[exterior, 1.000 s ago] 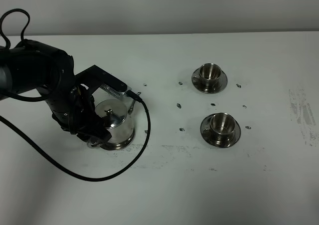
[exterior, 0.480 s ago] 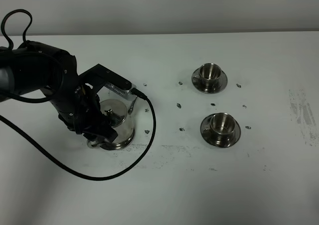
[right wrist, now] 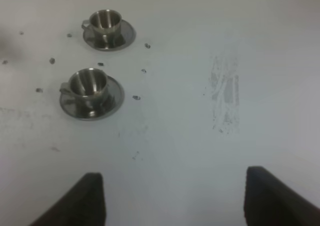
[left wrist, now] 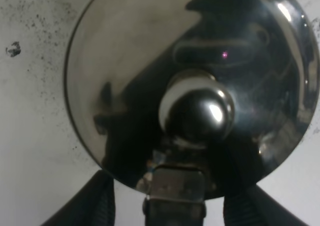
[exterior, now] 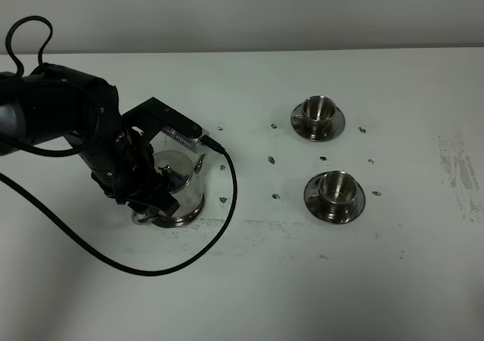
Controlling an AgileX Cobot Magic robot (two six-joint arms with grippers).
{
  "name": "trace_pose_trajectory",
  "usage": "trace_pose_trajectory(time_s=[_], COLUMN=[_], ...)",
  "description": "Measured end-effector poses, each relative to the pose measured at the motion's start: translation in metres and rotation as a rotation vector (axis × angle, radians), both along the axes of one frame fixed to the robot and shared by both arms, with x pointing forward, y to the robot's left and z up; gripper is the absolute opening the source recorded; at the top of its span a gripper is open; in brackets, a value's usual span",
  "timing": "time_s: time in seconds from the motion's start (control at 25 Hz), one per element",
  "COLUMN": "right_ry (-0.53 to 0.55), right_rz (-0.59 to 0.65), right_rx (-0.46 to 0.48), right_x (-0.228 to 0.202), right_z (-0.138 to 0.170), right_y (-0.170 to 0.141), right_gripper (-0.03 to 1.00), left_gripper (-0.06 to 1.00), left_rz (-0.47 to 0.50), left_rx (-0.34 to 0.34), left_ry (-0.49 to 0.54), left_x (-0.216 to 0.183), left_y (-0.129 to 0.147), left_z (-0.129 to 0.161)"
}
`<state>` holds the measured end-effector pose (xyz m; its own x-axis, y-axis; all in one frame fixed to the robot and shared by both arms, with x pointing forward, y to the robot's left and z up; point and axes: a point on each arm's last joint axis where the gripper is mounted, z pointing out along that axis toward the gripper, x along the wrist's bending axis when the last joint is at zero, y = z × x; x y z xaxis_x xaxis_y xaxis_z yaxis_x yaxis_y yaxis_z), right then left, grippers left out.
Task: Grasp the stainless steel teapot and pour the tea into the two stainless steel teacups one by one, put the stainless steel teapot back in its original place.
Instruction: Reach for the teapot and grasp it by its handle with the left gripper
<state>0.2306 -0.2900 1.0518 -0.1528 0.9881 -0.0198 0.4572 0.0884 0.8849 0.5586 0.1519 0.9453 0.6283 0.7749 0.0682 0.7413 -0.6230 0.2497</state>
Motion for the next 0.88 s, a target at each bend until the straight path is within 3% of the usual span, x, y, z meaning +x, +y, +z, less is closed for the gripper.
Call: trace_pose_trajectory(time_s=[0.36, 0.88], right_ry=[0.000, 0.000], right_rz=[0.001, 0.000], right_rx=[-0.001, 0.000], right_x=[0.000, 0.000], right_z=[0.000, 0.000], right_y=[0.000, 0.000], right_gripper=[0.59, 0.59], left_gripper=[0.47, 0.47], left_rz=[0.020, 0.050], left_rx=[0.012, 0.026], left_ry=[0.034, 0.069], left_x=[0.005, 0.013], left_y=[-0.002, -0.006], left_z=[0.013, 0.003])
